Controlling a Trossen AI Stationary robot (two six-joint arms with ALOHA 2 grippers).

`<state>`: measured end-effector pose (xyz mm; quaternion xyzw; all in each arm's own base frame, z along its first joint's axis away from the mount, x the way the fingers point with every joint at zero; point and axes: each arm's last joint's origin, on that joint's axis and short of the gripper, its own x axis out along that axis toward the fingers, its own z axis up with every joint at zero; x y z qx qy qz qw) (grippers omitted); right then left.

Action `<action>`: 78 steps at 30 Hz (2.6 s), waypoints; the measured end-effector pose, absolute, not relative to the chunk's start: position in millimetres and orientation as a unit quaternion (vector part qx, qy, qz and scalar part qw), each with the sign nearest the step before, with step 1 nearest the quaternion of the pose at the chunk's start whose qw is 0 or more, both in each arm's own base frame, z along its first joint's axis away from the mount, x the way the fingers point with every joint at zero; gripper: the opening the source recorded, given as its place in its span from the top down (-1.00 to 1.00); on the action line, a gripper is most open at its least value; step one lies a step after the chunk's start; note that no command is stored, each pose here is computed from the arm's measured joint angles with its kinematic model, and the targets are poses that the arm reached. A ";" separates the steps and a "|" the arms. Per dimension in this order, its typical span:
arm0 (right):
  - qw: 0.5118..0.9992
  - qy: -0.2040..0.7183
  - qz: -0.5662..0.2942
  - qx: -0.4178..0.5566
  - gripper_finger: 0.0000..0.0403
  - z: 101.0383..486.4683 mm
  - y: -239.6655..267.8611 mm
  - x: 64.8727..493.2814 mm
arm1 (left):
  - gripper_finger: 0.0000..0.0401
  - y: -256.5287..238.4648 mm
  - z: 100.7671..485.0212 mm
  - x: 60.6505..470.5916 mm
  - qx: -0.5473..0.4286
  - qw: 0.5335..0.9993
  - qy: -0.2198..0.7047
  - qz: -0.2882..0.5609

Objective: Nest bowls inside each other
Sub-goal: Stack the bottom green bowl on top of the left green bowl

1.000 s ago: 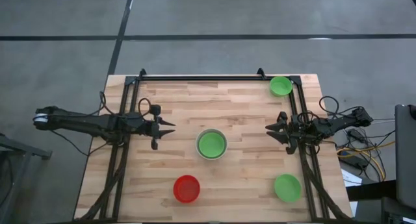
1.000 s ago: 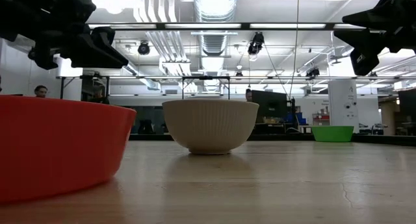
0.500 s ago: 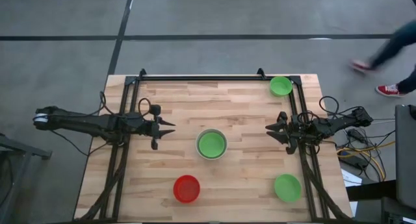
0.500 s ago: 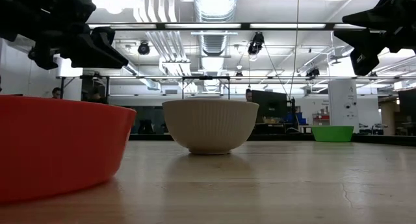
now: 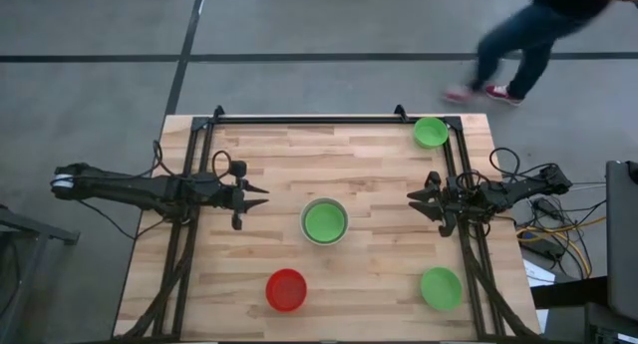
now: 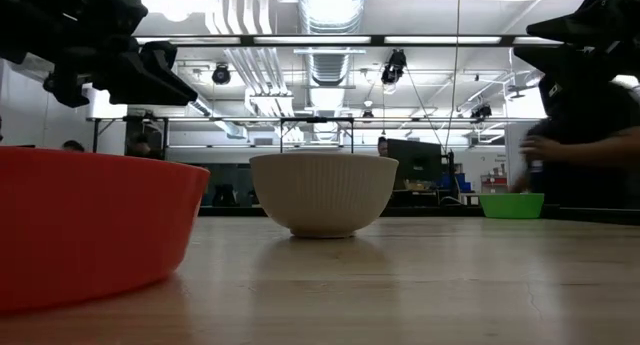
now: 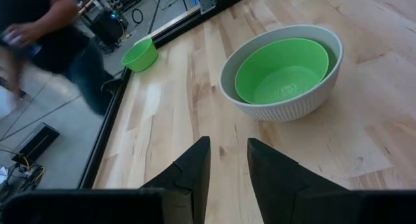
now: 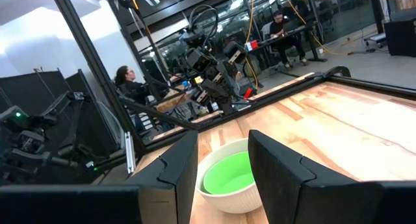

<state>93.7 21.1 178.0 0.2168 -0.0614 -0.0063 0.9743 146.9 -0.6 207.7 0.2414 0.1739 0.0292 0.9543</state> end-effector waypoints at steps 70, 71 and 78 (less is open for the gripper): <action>0.943 0.167 -0.080 0.276 0.34 300.0 91.3 88.7 | 0.46 -0.6 207.5 146.9 0.242 0.954 0.174 0.029; 0.944 0.170 -0.073 0.274 0.34 300.3 94.4 88.4 | 0.46 -0.6 207.5 146.9 0.242 0.954 0.174 0.029; 0.944 0.208 -0.005 0.255 0.34 303.6 116.9 84.8 | 0.46 -0.6 207.5 146.9 0.242 0.954 0.174 0.029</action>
